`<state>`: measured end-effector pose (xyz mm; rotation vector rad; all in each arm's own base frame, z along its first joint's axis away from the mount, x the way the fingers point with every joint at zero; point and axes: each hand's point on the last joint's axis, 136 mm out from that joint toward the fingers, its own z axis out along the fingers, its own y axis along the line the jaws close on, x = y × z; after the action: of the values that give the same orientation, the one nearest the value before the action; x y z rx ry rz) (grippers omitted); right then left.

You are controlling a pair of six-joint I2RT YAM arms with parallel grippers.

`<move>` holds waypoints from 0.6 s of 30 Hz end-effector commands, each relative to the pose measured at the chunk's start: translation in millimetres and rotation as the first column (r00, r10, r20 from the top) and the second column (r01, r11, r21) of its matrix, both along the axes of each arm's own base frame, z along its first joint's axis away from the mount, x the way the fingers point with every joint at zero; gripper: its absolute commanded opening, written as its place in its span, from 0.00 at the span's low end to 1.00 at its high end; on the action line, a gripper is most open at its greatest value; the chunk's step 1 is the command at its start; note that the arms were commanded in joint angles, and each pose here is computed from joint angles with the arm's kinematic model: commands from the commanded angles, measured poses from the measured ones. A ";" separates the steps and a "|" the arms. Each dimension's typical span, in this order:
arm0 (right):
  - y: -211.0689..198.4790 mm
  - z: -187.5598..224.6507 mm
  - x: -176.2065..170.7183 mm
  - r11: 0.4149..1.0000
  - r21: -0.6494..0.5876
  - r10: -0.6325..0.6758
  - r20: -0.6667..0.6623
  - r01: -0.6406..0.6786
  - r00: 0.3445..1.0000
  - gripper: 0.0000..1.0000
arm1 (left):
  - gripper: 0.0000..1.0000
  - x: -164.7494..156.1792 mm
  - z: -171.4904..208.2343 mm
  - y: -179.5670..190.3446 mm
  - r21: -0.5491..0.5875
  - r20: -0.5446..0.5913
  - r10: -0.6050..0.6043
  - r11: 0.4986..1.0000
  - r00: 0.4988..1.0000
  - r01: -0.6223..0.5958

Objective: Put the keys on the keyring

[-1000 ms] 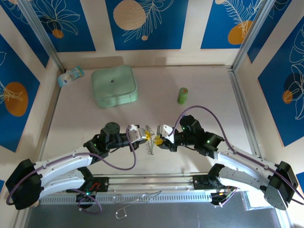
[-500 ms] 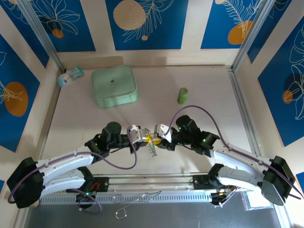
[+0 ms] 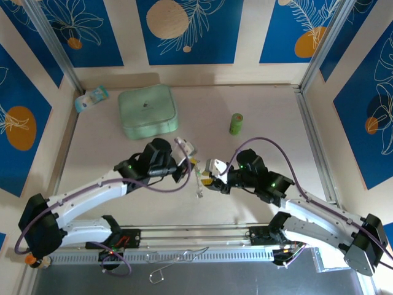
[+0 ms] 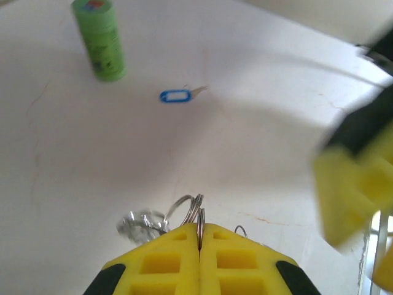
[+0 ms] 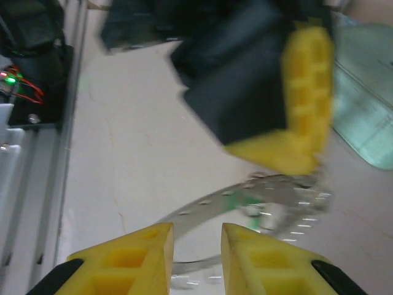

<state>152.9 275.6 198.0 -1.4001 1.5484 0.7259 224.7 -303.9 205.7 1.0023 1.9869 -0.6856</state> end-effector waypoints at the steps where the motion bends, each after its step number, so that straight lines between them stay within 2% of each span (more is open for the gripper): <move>1: 15.0 1.0 -22.6 0.993 0.038 0.111 -0.035 -0.109 0.993 0.28 | 0.00 5.8 -19.5 28.1 0.172 -0.181 0.216 0.968 0.960 -0.186; 3: 26.0 -4.3 -17.5 0.995 0.033 0.093 -0.031 -0.092 0.995 0.28 | 0.00 7.9 -18.3 28.8 0.212 -0.240 0.272 0.951 0.932 -0.223; 8: 43.6 -20.5 25.0 0.995 0.038 -0.087 -0.005 0.087 0.996 0.28 | 0.00 5.7 -18.1 29.1 0.338 -0.396 0.417 0.894 0.818 -0.293; 13: 46.6 -38.6 50.7 0.980 0.033 -0.196 -0.026 0.197 0.980 0.29 | 0.00 4.9 -3.0 18.4 0.366 -0.505 0.487 0.868 0.712 -0.335; 15: 40.5 -42.7 63.3 0.963 0.038 -0.267 -0.027 0.268 0.963 0.29 | 0.00 4.2 2.2 16.3 0.381 -0.549 0.518 0.853 0.656 -0.356; 18: 30.3 -42.4 74.2 0.943 0.077 -0.322 -0.035 0.323 0.946 0.32 | 0.00 -0.9 4.2 13.6 0.428 -0.629 0.562 0.827 0.537 -0.365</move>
<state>205.0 313.4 141.2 -1.2012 1.7114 0.6348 245.9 -295.6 205.0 0.4092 2.7874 -0.5263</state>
